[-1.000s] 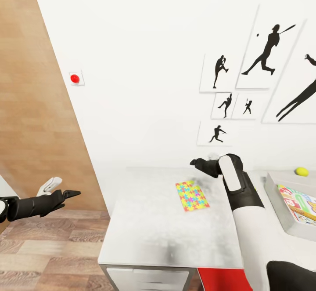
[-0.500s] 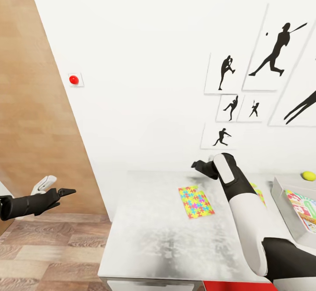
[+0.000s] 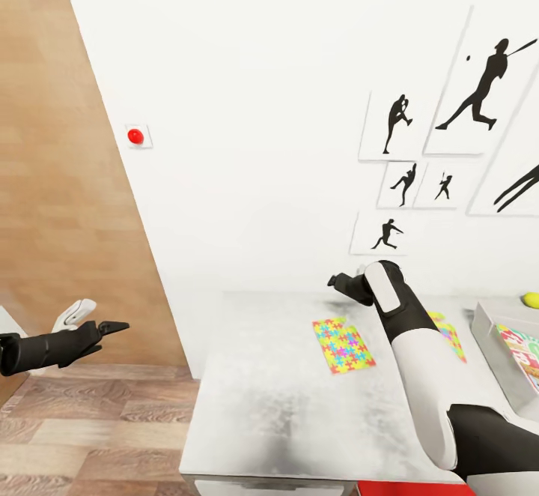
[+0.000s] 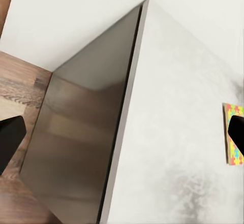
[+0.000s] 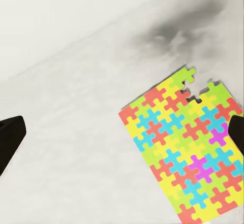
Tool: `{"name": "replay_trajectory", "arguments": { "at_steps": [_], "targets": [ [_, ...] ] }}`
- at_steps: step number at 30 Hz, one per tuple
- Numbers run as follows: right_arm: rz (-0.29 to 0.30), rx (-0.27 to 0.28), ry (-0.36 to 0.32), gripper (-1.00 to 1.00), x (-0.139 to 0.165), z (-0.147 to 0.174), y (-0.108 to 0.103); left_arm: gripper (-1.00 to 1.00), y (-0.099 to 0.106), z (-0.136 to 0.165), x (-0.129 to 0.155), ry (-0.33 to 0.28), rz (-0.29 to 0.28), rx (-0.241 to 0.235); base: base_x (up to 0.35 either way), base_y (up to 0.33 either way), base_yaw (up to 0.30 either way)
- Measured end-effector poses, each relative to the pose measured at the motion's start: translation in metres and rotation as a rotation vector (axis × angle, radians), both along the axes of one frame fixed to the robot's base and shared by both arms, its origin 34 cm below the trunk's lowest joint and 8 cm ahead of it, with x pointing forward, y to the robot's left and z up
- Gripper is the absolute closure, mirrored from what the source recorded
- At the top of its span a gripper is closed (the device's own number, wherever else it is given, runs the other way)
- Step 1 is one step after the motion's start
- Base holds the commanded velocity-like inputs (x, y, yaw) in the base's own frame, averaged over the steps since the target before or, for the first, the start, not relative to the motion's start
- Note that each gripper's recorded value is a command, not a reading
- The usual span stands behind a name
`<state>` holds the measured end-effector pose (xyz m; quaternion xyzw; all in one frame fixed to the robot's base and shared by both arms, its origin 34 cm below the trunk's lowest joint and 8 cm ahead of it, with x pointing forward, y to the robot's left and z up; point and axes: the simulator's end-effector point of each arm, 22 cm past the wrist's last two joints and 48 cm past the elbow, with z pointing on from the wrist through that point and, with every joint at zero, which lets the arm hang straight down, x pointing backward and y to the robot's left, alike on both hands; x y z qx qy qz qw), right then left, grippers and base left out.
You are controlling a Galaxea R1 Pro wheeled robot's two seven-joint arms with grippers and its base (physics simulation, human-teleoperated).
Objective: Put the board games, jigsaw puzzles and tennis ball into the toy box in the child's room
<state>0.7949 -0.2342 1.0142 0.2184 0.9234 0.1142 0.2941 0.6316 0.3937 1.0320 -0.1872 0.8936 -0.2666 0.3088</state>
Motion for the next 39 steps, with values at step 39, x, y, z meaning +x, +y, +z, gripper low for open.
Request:
{"name": "replay_trajectory", "arguments": {
  "at_steps": [39],
  "targets": [
    [-0.066, -0.065, 0.037, -1.00, 0.000, -0.021, -0.066, -1.00, -0.017, 0.034, -0.013, -0.119, -0.131, -0.231, 0.045, 0.038, 0.000]
  ]
}}
